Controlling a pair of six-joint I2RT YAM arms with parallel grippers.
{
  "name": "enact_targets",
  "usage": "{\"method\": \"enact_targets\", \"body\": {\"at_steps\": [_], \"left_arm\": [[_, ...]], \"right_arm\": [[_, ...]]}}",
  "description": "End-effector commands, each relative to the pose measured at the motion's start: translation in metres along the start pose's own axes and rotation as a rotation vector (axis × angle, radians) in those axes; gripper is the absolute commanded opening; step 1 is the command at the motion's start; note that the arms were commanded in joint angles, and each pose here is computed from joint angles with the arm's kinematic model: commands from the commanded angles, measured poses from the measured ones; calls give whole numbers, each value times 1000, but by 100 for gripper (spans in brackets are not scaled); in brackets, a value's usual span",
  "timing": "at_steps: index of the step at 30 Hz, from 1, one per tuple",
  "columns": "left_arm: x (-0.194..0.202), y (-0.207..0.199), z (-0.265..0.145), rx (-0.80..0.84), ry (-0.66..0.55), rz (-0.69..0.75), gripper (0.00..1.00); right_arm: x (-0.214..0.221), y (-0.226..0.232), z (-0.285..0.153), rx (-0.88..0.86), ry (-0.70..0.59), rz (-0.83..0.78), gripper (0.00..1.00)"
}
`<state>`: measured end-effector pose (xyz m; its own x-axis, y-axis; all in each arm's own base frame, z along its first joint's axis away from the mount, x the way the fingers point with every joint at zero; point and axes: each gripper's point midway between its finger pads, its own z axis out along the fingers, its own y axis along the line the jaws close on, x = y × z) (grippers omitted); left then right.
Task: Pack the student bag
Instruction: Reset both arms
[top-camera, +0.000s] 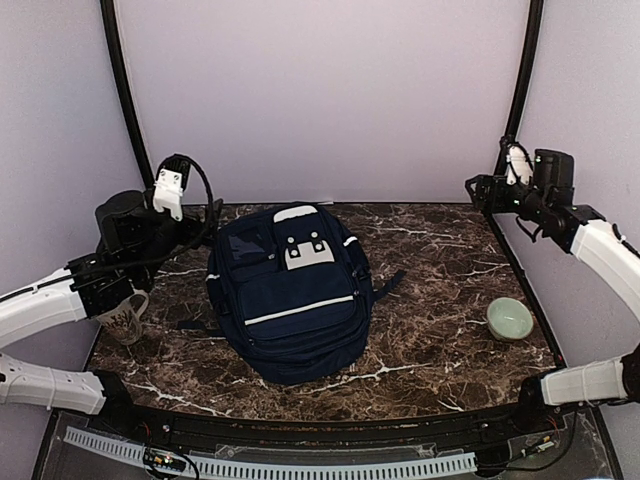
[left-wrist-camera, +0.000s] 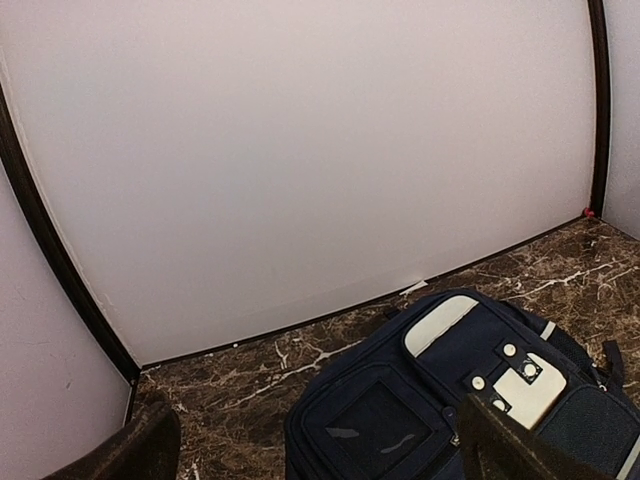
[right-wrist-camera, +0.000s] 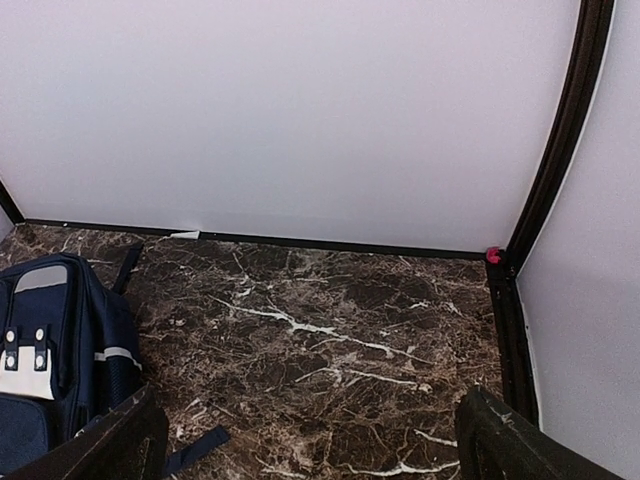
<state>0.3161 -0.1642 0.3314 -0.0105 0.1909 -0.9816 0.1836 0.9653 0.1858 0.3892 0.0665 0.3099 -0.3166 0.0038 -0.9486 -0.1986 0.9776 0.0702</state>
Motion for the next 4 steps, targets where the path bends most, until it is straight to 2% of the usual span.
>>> {"method": "enact_targets", "body": {"at_steps": [1,4], "left_arm": [[-9,2,-3,10,-29,1,99],[-7,-1,-2,20,-21,8,99]], "right_arm": [[-12,5,-4,-43,-57,-20,100],[-13,6,-3,-53,-54,-11,100]]}}
